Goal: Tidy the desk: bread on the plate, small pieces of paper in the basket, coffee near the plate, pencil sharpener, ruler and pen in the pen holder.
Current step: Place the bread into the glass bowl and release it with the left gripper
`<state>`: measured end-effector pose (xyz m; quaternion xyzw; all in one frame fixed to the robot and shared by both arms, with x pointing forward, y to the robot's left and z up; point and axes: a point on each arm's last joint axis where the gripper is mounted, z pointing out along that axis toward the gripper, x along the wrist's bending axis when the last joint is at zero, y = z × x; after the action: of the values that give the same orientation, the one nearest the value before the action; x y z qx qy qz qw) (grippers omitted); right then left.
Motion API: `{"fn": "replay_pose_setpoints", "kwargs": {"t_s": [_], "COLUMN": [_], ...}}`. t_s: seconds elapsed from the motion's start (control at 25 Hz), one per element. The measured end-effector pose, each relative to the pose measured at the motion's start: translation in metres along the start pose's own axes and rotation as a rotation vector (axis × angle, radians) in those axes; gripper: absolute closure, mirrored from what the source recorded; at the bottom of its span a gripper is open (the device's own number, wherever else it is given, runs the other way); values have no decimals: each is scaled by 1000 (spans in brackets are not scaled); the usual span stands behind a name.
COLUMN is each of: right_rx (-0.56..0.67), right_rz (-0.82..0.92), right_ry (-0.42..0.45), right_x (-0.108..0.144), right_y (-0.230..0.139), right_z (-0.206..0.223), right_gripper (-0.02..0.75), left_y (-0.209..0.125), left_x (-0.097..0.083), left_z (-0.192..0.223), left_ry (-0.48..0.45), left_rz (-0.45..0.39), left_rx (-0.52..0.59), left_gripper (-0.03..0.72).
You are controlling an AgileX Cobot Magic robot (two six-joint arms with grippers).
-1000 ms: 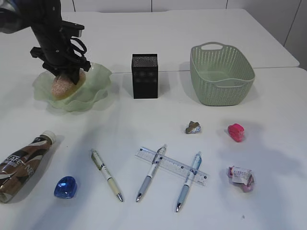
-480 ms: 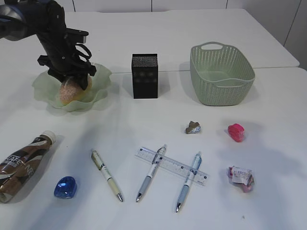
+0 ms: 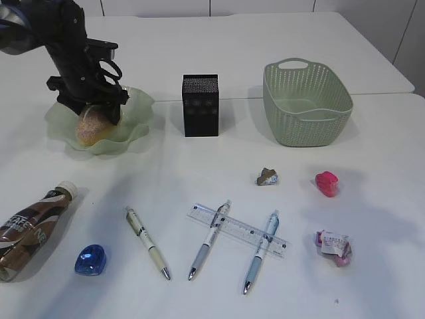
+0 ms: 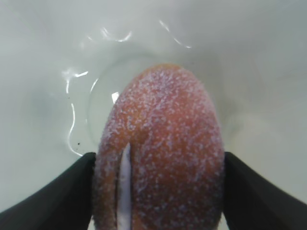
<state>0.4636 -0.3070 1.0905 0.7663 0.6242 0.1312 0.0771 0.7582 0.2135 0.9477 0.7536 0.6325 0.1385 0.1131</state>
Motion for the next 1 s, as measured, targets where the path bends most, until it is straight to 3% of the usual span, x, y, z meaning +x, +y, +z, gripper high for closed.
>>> {"fn": "replay_pose_setpoints", "kwargs": {"t_s": [0.28, 1.0], "right_rx": [2, 39], "right_rz": [0, 0], "right_ry": [0, -5], "right_x": [0, 0], "right_y": [0, -4], "right_z": [0, 0], "right_gripper": [260, 260], "left_y": [6, 8], "left_x": [5, 5], "left_z": [-24, -25], "left_ry": [-1, -1], "left_rz": [-12, -11], "left_rx": [-45, -72], "left_gripper": [143, 143]}}
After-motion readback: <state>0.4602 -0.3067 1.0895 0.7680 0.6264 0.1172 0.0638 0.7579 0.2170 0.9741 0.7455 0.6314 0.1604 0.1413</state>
